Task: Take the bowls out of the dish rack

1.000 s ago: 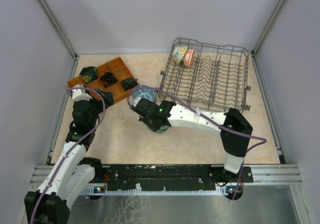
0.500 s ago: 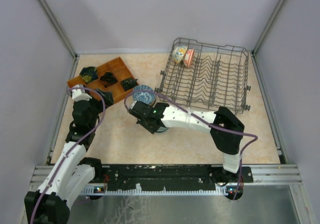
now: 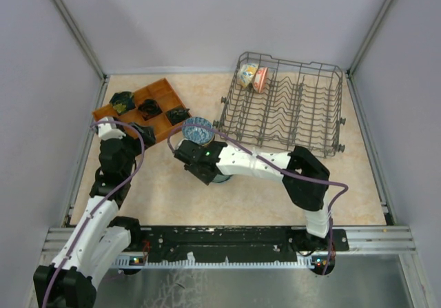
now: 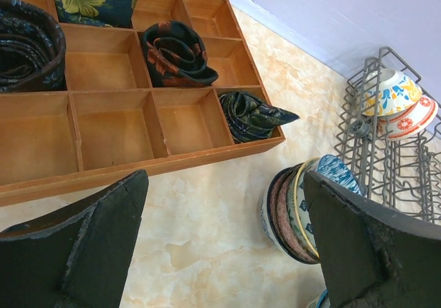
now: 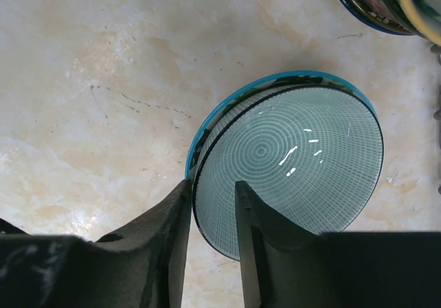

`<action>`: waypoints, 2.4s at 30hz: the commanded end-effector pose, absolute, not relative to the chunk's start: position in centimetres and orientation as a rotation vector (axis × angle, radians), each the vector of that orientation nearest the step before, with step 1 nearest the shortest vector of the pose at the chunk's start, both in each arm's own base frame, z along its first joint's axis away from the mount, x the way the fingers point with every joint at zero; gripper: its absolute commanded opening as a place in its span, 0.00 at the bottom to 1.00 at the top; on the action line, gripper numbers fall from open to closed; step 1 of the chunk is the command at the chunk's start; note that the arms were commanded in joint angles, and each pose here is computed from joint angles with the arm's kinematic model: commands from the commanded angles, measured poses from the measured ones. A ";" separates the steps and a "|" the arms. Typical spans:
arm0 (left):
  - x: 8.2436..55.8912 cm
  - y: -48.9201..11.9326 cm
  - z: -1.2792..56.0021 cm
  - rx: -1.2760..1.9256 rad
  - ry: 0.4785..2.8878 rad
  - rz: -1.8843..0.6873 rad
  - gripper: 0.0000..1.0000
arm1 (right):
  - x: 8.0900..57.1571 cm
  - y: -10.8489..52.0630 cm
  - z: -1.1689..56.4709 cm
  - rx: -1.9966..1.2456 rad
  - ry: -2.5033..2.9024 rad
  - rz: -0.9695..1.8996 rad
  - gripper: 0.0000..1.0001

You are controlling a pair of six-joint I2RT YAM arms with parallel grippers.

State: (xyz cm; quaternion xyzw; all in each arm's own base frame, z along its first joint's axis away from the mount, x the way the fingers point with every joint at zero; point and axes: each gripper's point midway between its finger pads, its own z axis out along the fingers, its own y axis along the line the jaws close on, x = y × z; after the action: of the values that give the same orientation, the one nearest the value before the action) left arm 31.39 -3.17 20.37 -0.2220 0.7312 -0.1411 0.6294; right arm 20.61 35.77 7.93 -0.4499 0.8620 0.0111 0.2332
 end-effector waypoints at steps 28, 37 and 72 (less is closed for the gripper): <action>31.5 -3.0 20.9 -0.528 1.633 -0.342 1.00 | 38.5 20.0 34.9 -0.166 1.628 0.514 0.59; 32.1 -2.7 20.1 -0.571 1.583 -0.359 0.99 | 48.6 15.8 31.1 -0.057 1.604 0.678 0.58; 34.4 -2.9 17.7 -0.584 1.611 -0.337 0.99 | 63.7 15.4 17.6 -0.003 1.699 0.920 0.55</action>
State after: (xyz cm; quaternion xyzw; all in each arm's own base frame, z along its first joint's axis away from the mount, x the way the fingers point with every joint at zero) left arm 34.15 -3.15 16.88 -0.2529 0.7203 -0.1446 0.6295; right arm 62.44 14.96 13.88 0.0229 0.7611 0.3688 0.5331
